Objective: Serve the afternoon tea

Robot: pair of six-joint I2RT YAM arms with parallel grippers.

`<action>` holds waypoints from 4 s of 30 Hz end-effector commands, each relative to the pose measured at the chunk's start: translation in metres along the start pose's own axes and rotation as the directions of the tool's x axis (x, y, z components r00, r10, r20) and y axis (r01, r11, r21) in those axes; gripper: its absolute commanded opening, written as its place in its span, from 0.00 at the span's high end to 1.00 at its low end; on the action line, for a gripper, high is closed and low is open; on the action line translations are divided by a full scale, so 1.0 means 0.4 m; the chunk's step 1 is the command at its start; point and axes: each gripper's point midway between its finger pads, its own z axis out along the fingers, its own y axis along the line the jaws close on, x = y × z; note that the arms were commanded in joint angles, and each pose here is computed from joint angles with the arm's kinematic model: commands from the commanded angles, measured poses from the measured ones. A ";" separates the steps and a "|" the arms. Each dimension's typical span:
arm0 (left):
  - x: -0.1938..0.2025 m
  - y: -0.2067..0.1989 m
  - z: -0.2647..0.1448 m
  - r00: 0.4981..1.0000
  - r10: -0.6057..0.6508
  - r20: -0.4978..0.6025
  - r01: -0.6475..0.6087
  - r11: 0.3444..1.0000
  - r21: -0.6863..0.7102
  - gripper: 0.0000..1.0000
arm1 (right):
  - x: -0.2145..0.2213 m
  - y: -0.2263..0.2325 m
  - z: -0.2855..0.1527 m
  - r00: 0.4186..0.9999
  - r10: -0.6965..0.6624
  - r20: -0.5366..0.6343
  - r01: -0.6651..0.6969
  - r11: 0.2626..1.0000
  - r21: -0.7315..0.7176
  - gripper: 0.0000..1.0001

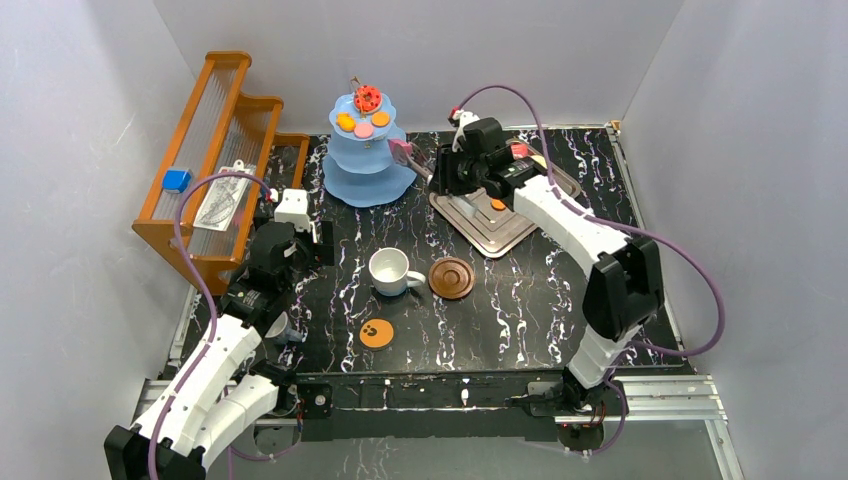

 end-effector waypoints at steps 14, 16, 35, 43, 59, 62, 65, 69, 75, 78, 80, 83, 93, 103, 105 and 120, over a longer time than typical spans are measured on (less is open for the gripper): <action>-0.004 0.012 -0.006 1.000 0.007 0.011 -0.007 1.000 -0.024 0.02 | -0.154 0.058 0.079 0.985 -0.078 0.153 0.090 0.993 -0.073 0.59; -0.003 0.010 -0.005 1.000 0.009 0.009 -0.009 1.000 -0.022 0.02 | -0.158 0.051 0.091 0.984 -0.087 0.153 0.097 0.994 -0.058 0.58; 0.006 0.014 0.003 1.000 0.019 -0.007 -0.019 0.999 -0.035 0.02 | -0.153 0.027 0.154 0.985 -0.139 0.104 0.142 0.990 -0.022 0.54; 0.006 0.015 0.004 1.000 0.020 -0.009 -0.020 0.999 -0.037 0.02 | -0.145 0.030 0.129 0.985 -0.159 0.073 0.160 0.987 -0.016 0.54; -0.003 0.024 -0.007 1.000 0.012 0.008 -0.012 0.999 -0.050 0.02 | -0.119 0.128 0.053 0.973 -0.210 0.097 0.216 0.975 -0.057 0.55; -0.003 0.025 -0.008 1.000 0.012 0.009 -0.012 0.999 -0.052 0.02 | -0.114 0.146 0.055 0.973 -0.210 0.095 0.217 0.974 -0.068 0.55; -0.003 0.025 -0.007 1.000 0.010 0.009 -0.010 0.999 -0.053 0.02 | -0.108 0.159 0.071 0.973 -0.210 0.098 0.218 0.973 -0.078 0.55; -0.005 0.024 -0.007 1.000 0.010 0.009 -0.010 0.999 -0.051 0.02 | -0.104 0.172 0.107 0.973 -0.205 0.101 0.214 0.973 -0.088 0.55; -0.004 0.023 -0.004 1.000 0.015 0.006 -0.014 0.999 -0.051 0.02 | -0.085 0.204 0.164 0.976 -0.198 0.088 0.207 0.972 -0.115 0.55; -0.003 0.021 -0.002 1.000 0.017 0.002 -0.017 0.999 -0.048 0.02 | -0.075 0.214 0.185 0.976 -0.201 0.085 0.210 0.971 -0.117 0.55; -0.005 0.018 -0.002 1.000 0.016 0.003 -0.015 0.999 -0.040 0.02 | -0.077 0.218 0.197 0.975 -0.198 0.103 0.210 0.970 -0.121 0.55; -0.004 0.017 -0.002 1.000 0.016 0.001 -0.016 0.999 -0.037 0.02 | -0.090 0.218 0.222 0.972 -0.193 0.136 0.208 0.972 -0.105 0.55; -0.009 0.018 -0.008 1.000 0.012 0.012 -0.011 0.999 -0.036 0.02 | -0.118 0.183 0.294 0.961 -0.203 0.185 0.207 0.978 -0.001 0.54; -0.013 0.018 -0.011 1.000 0.009 0.018 -0.008 0.999 -0.034 0.02 | -0.152 0.190 0.293 0.950 -0.205 0.237 0.207 0.978 0.018 0.54; -0.014 0.018 -0.011 1.000 0.009 0.019 -0.008 0.999 -0.034 0.02 | -0.160 0.194 0.293 0.947 -0.202 0.250 0.204 0.979 0.017 0.54; -0.016 0.019 -0.013 1.000 0.009 0.023 -0.008 0.999 -0.036 0.02 | -0.165 0.186 0.378 0.942 -0.192 0.274 0.186 0.981 0.048 0.51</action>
